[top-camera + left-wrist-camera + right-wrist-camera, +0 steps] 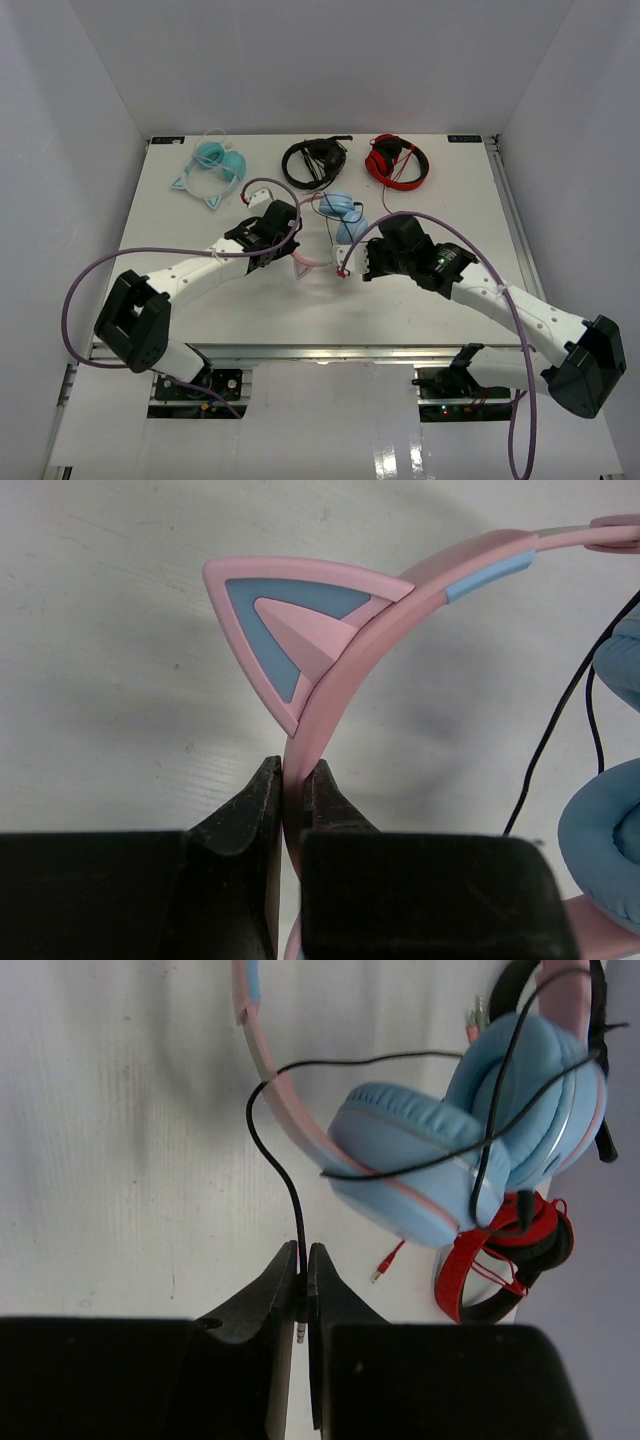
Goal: Wrap the headphones
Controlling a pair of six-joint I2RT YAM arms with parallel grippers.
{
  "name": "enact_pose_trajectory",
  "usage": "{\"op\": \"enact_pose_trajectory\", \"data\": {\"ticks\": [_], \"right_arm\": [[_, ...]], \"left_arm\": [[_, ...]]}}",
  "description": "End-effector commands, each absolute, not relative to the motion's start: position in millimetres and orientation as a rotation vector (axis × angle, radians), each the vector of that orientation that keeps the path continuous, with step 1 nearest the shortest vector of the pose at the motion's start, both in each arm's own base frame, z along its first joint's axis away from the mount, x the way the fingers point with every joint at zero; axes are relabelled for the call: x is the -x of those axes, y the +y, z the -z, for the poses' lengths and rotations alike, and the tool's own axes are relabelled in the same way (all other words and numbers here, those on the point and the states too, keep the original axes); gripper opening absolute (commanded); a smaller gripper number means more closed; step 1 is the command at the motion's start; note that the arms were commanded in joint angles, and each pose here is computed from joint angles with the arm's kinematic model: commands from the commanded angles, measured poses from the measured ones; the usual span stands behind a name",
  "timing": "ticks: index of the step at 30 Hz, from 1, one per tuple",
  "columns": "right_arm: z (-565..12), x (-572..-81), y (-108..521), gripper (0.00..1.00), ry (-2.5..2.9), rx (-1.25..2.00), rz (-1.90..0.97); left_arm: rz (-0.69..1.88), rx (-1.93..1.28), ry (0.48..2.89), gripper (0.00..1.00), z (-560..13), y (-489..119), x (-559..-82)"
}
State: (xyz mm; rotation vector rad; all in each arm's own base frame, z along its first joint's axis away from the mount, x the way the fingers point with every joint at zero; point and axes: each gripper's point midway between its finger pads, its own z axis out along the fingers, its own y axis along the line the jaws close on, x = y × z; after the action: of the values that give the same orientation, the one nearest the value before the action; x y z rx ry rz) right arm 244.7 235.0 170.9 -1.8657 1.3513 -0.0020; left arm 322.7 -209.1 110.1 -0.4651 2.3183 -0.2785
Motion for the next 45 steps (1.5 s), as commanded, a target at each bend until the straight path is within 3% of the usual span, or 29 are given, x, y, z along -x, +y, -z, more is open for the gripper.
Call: {"op": "enact_pose_trajectory", "data": {"ticks": [1,13,16,17,19,21,22,30,35,40,45], "right_arm": [[-176,-254,257,0.08,1.290,1.883,0.076],[-121,-276,285,0.08,1.443,1.844,0.057],[-114,-278,287,0.19,1.469,1.840,0.048],[-115,-279,287,0.25,1.472,1.834,0.046],[-119,-276,286,0.46,1.467,1.830,0.026],[-125,-271,283,0.60,1.456,1.834,0.000],[-132,-268,281,0.68,1.444,1.830,-0.016],[-187,-244,252,0.96,1.388,1.754,-0.168],[-216,-253,206,0.90,1.508,1.473,-0.242],[-211,-279,137,0.90,1.808,0.905,-0.267],[-216,-286,81,0.90,1.850,0.461,-0.167]], "left_arm": [[0.334,0.260,2.376,0.00,-115,-233,-324],[0.225,0.112,2.516,0.00,-63,-237,-320],[0.234,0.098,2.523,0.03,-64,-241,-321],[0.239,0.098,2.525,0.10,-64,-241,-320],[0.241,0.098,2.525,0.36,-65,-240,-318],[0.245,0.098,2.516,0.59,-69,-238,-317],[0.244,0.102,2.510,0.66,-71,-236,-316],[0.325,0.062,2.385,0.94,-126,-232,-317],[0.489,-0.113,2.236,0.98,-188,-235,-300],[0.679,-0.415,2.003,0.98,-232,-232,-252],[0.662,-0.457,1.849,0.98,-230,-197,-216]]}}
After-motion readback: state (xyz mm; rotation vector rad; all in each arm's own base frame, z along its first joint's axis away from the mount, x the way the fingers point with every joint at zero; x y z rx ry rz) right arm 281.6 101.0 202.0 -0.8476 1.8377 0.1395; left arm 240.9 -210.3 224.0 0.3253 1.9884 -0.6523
